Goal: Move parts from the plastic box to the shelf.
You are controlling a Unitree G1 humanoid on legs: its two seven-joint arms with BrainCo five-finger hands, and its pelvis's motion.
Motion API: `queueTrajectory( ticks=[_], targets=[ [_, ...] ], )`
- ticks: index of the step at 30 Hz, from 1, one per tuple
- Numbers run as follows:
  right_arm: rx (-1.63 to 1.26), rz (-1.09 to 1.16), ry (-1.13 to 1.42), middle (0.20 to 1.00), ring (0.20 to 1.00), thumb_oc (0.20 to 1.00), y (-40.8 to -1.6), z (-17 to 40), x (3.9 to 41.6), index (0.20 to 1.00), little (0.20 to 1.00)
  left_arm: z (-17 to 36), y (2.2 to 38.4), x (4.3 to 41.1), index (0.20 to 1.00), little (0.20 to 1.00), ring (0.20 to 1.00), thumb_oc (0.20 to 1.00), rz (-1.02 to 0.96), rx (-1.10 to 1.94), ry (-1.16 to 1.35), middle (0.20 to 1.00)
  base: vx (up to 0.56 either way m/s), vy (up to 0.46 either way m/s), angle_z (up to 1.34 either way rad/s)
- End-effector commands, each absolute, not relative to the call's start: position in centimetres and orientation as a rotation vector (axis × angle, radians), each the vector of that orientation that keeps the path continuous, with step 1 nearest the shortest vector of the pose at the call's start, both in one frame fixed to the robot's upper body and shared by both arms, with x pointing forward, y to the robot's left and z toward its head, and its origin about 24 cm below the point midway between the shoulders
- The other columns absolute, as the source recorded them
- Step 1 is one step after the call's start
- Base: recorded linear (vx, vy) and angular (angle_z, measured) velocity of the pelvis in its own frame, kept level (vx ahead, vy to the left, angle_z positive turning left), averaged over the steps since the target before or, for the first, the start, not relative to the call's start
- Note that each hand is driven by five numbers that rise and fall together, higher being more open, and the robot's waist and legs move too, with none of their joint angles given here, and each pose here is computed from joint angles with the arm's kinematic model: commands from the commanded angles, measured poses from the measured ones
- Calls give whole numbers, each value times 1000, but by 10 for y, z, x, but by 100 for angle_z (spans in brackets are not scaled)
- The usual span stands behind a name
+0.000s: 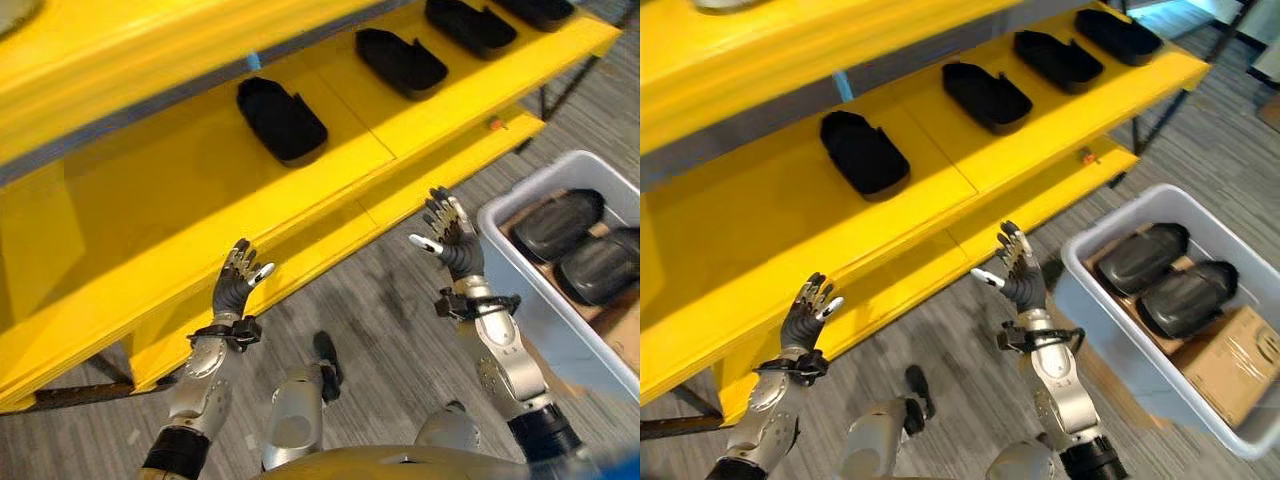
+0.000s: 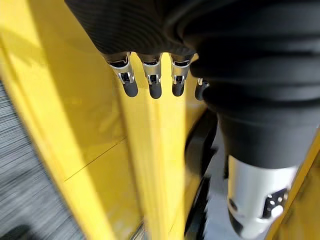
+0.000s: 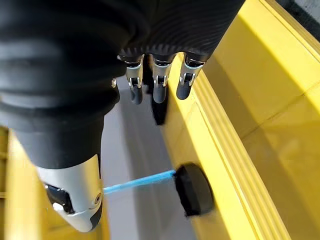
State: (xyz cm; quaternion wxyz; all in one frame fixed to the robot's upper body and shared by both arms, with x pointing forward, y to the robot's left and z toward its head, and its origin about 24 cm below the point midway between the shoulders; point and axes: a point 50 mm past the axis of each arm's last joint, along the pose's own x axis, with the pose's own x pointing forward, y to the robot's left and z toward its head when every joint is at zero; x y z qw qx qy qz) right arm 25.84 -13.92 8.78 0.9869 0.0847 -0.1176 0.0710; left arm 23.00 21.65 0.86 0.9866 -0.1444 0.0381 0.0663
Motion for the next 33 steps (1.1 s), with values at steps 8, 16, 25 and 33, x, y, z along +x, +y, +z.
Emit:
queueTrajectory(
  ticks=[8,16,25,33],
  targets=[
    [241,132,-336,1000,1000,1000,-152,104,253,1000,1000,33,224,228,1000,1000,1000,1000,143,-335,-67,1000,10,-221,-42],
    [233,88,-352,1000,1000,1000,-165,105,248,1000,1000,26,216,226,1000,1000,1000,1000,129,-345,-40,1000,10,-193,-22],
    [190,25,-316,1000,1000,1000,-182,94,246,1000,1000,36,204,236,1000,1000,1000,1000,117,-387,-86,1000,65,-157,-48],
    [243,54,-263,1000,1000,1000,-175,81,239,1000,1000,30,206,229,1000,1000,1000,1000,135,-402,-71,1000,332,285,-102]
  ],
)
